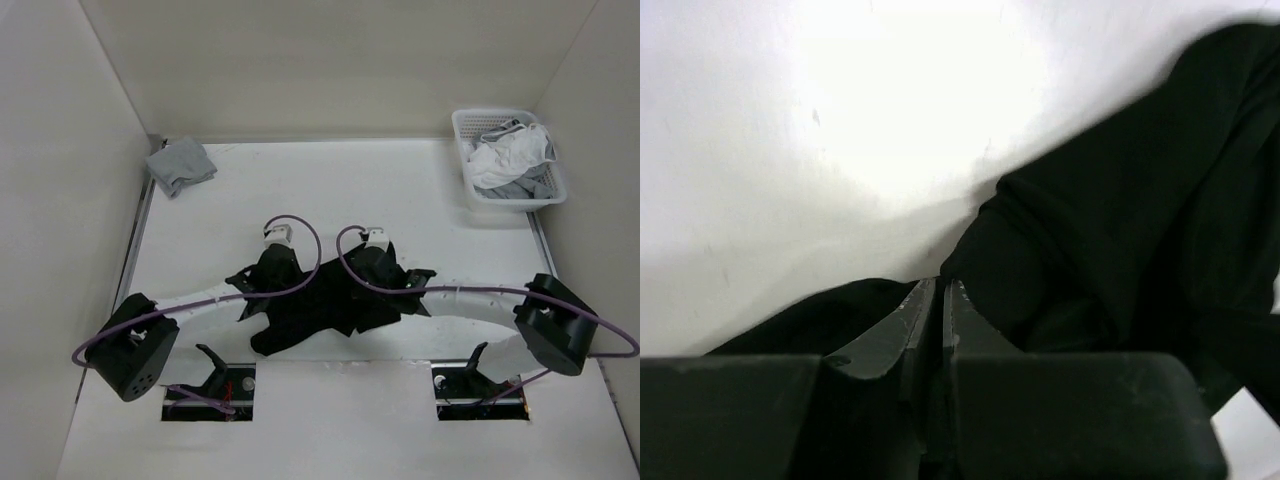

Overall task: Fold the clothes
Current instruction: Flatten the tank top out

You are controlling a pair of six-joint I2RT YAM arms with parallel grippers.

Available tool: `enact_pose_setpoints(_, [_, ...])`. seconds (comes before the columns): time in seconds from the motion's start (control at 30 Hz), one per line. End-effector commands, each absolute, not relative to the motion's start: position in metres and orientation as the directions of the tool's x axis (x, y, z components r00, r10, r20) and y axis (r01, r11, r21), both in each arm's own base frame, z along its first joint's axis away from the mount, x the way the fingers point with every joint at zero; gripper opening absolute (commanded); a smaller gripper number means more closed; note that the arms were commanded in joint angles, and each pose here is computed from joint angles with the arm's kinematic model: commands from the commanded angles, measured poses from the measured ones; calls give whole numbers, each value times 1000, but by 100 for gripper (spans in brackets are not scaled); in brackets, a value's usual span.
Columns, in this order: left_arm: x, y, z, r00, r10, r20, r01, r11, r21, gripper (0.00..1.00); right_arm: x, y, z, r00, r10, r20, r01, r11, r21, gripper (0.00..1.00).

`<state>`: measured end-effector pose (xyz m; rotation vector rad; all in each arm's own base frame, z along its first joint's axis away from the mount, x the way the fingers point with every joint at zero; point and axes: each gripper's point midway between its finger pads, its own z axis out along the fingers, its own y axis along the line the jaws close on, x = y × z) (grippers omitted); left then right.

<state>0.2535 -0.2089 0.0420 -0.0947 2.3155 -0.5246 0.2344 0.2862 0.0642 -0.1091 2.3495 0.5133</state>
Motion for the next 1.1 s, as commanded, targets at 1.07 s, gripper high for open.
enact_pose_setpoints(1.07, [362,-142,428,-207,-717,-666,311,597,-739,4,276,224,330,-387,409,-827,-423,718,553,0])
